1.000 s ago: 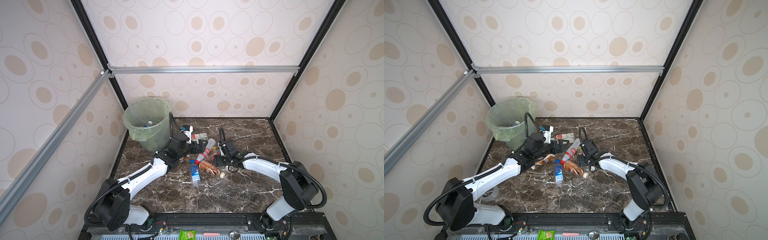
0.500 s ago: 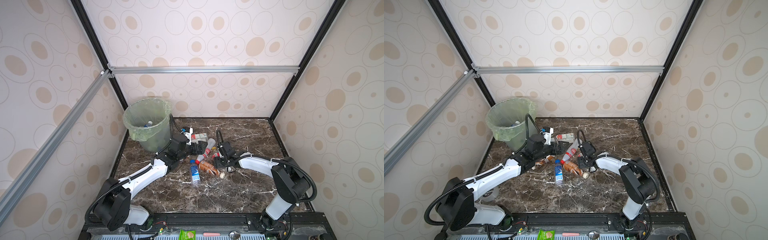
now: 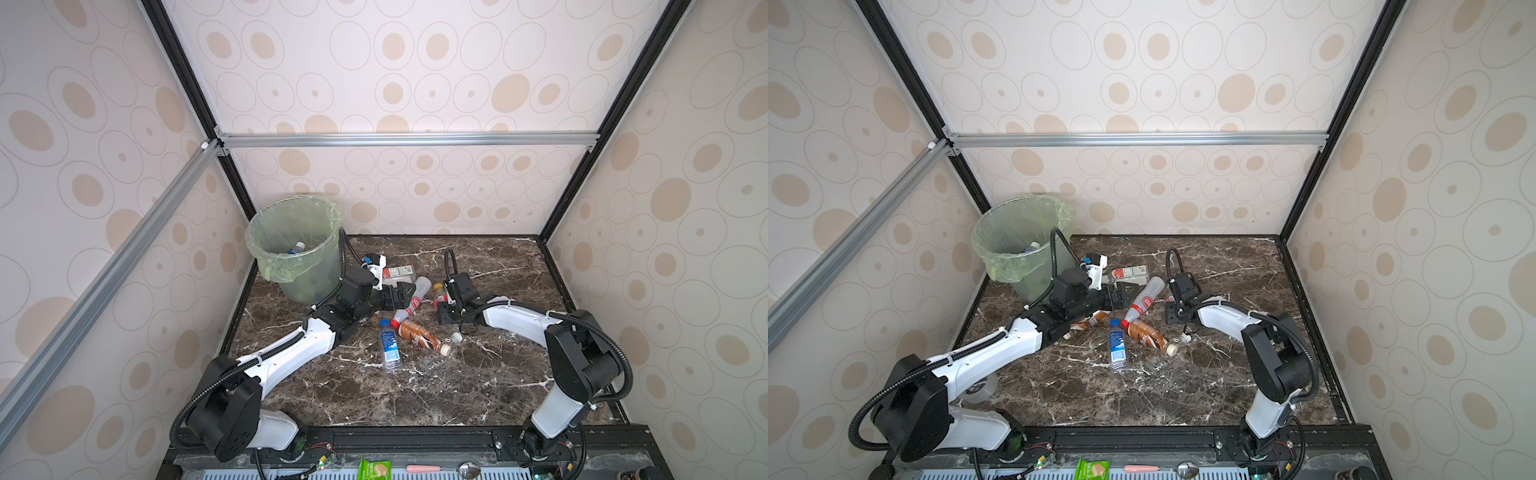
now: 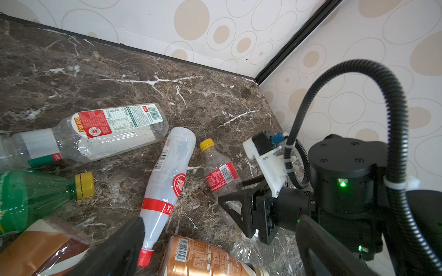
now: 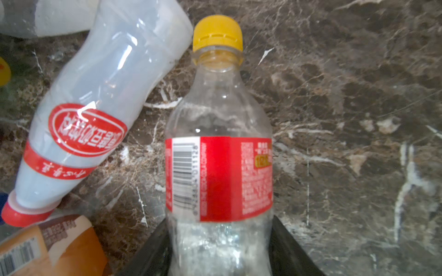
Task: Throw the plastic bottles in the bin
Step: Pick up the plastic bottle from the center of the table.
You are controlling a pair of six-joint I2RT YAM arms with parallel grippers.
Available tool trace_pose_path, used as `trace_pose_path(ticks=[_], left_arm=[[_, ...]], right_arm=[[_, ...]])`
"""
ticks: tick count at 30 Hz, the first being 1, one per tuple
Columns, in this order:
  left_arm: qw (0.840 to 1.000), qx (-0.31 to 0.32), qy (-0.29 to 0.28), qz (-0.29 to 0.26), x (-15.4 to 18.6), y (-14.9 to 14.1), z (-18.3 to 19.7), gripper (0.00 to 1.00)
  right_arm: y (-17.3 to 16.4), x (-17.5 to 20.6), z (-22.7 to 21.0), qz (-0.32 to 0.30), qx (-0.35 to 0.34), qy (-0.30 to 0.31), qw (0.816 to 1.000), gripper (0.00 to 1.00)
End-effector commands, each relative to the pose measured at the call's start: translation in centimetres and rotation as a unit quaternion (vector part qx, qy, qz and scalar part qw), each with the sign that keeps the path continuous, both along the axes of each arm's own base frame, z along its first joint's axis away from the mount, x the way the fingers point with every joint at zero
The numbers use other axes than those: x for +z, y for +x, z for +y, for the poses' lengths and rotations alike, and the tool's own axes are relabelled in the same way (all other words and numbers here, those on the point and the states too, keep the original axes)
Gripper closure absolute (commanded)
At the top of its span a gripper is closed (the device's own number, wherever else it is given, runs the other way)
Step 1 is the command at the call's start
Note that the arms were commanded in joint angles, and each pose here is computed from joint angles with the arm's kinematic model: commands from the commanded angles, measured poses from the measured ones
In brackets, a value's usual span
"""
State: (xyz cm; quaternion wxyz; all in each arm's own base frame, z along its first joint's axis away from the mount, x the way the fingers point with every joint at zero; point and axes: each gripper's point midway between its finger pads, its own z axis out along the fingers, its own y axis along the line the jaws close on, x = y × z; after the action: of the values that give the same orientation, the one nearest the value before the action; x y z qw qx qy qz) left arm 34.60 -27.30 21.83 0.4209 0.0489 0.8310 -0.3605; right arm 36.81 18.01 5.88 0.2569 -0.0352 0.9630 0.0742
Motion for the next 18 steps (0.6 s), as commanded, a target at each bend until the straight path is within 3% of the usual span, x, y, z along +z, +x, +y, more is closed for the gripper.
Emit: trace_pose_path(ticks=[1, 7, 18], left_arm=[[1.000, -0.004, -0.009, 0.001, 0.2, 0.1, -0.4, 0.01], [0.999, -0.027, -0.013, 0.024, -0.2, 0.4, -1.8, 0.01], [0.994, -0.059, -0.086, 0.032, 2.2, 1.8, -4.8, 0.01]], right_arm=[[0.7, 1.1, -1.1, -0.008, -0.012, -0.007, 1.000, 0.44], [0.7, 4.4, -0.4, -0.043, 0.006, 0.040, 0.998, 0.45], [-1.4, 11.1, 3.0, -0.125, 0.076, 0.131, 0.980, 0.46]])
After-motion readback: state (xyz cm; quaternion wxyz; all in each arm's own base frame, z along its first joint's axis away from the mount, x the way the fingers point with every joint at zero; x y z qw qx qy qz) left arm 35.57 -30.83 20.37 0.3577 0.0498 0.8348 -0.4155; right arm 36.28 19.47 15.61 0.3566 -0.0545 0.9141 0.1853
